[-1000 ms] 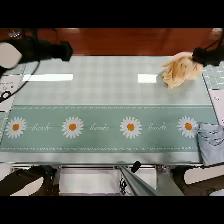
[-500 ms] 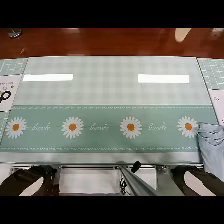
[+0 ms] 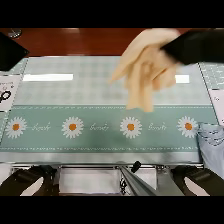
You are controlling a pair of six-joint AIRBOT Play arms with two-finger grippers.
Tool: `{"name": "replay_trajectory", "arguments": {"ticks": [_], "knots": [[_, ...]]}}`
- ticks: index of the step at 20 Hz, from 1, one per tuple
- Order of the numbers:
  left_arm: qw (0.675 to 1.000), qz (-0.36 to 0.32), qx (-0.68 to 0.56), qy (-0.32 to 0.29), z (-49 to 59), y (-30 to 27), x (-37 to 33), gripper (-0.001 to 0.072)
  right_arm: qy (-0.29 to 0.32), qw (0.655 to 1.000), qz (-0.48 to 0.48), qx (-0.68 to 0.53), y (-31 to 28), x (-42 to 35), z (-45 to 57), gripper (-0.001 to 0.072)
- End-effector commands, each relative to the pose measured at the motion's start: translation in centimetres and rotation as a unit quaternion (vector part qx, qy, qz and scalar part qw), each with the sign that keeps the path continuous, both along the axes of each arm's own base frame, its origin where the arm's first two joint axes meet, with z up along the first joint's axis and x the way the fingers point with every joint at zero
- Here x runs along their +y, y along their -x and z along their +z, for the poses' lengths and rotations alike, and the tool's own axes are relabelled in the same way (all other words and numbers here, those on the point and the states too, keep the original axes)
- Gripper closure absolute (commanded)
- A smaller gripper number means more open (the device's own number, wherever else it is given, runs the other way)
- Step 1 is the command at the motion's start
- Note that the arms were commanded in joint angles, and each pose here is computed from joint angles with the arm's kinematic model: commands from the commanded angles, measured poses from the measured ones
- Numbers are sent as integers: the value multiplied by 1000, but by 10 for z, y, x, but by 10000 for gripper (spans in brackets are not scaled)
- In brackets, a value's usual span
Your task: Fold the shirts.
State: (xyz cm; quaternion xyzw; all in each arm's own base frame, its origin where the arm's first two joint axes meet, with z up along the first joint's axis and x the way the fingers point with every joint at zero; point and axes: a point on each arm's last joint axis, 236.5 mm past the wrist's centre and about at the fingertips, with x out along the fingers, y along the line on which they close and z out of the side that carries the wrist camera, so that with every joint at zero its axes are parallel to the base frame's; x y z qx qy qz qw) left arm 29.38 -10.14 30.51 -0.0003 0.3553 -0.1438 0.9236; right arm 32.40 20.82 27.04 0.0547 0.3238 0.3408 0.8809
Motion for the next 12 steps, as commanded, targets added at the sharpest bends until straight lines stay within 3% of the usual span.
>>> {"name": "replay_trajectory", "arguments": {"ticks": [1, 4, 7, 8, 10, 11, 12], "knots": [[999, 0, 50, -14, -34, 3, 1, 34, 38, 995, 64, 73, 38, 59, -97, 683], [995, -2, 96, -26, -71, 4, 0, 33, 122, 976, 72, 164, 73, 63, -207, 683], [986, -18, 163, -24, -117, 15, -10, 34, 93, 969, 56, 224, 84, 80, -251, 682], [982, -25, 187, -19, -131, 21, -15, 34, 90, 969, 53, 225, 81, 83, -254, 649], [975, -34, 221, -14, -154, 30, -21, 33, 81, 974, 43, 206, 70, 82, -248, 276], [971, -37, 235, -12, -164, 34, -23, 33, 80, 976, 37, 199, 66, 77, -242, 205], [967, -39, 250, -11, -173, 38, -25, 33, 84, 977, 32, 192, 62, 67, -235, 205]]}}
